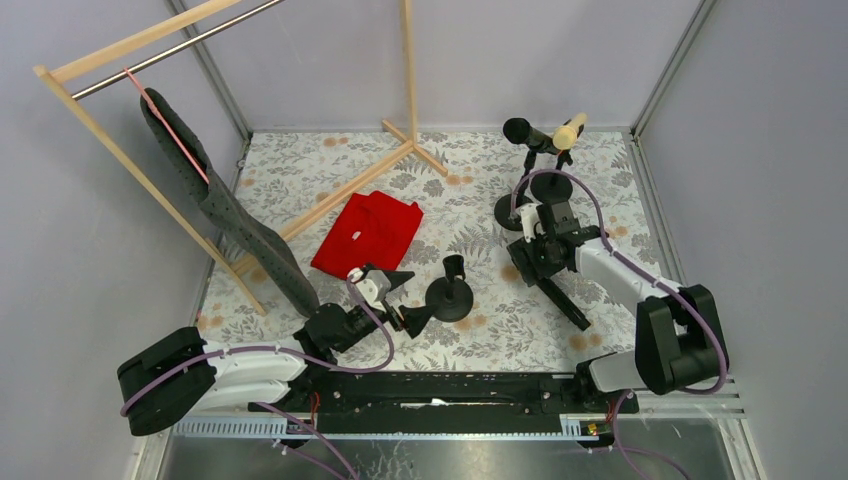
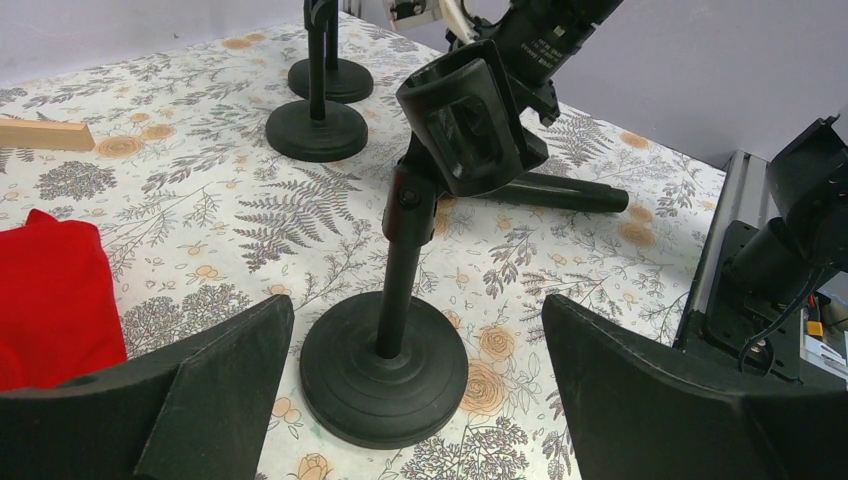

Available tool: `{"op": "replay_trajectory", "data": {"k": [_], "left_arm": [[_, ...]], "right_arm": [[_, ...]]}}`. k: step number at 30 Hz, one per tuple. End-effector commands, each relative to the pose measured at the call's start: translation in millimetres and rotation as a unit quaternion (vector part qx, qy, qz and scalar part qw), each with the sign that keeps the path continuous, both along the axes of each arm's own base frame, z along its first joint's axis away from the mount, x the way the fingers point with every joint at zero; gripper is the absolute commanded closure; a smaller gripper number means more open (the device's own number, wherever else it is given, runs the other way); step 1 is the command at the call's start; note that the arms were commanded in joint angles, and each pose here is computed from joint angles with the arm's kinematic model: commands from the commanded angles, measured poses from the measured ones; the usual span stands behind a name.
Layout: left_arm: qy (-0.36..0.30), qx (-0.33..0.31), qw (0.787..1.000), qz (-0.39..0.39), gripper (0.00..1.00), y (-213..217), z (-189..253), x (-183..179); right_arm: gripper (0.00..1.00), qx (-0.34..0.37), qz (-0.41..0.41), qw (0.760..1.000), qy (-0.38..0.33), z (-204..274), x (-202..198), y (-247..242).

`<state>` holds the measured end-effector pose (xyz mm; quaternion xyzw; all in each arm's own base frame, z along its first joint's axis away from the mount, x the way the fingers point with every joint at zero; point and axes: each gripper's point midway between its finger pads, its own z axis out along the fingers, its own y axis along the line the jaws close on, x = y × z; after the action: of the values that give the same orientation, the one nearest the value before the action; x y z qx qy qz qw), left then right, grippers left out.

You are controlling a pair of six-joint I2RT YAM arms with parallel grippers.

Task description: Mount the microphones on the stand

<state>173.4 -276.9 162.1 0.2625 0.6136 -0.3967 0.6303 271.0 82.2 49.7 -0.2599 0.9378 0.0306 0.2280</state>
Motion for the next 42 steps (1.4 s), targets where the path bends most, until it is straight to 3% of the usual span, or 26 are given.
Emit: {"op": "replay_trajectory", "data": {"k": [1,18,20,22,27,35,42], "left_arm": [[-0.016,-0.033,0.999,-0.006,0.01,-3.7,23.0,-1.0],[-0.013,-0.029,0.999,-0.004,0.01,-3.9,19.0,-0.1],[-0.012,-0.028,1.0,-0.004,0.01,-4.4,18.0,0.2],[-0.013,-0.028,1.0,-0.004,0.01,-4.4,18.1,-0.1],[-0.017,-0.026,1.0,0.0,0.01,-4.3,18.2,1.8],[-0.038,-0.032,0.998,0.028,0.01,-4.8,26.6,14.5],[-0.088,-0.026,0.996,0.022,0.01,-18.8,28.6,21.1]], "right_arm": [[0.22,-0.007,0.014,1.0,0.011,-16.0,9.8,-8.1],[0.54,0.015,-0.008,0.998,0.068,-49.3,10.2,-13.9],[0.73,0.021,-0.006,0.997,0.069,-48.7,11.0,-11.5],[0.85,0.029,-0.014,0.998,0.057,-44.7,15.8,-9.4],[1.0,0.072,-0.045,0.996,-0.011,-18.0,31.0,0.6],[1.0,0.173,-0.088,0.968,-0.158,71.3,48.6,16.4],[1.0,0.296,-0.105,0.917,-0.245,137.4,24.8,32.9]]}}
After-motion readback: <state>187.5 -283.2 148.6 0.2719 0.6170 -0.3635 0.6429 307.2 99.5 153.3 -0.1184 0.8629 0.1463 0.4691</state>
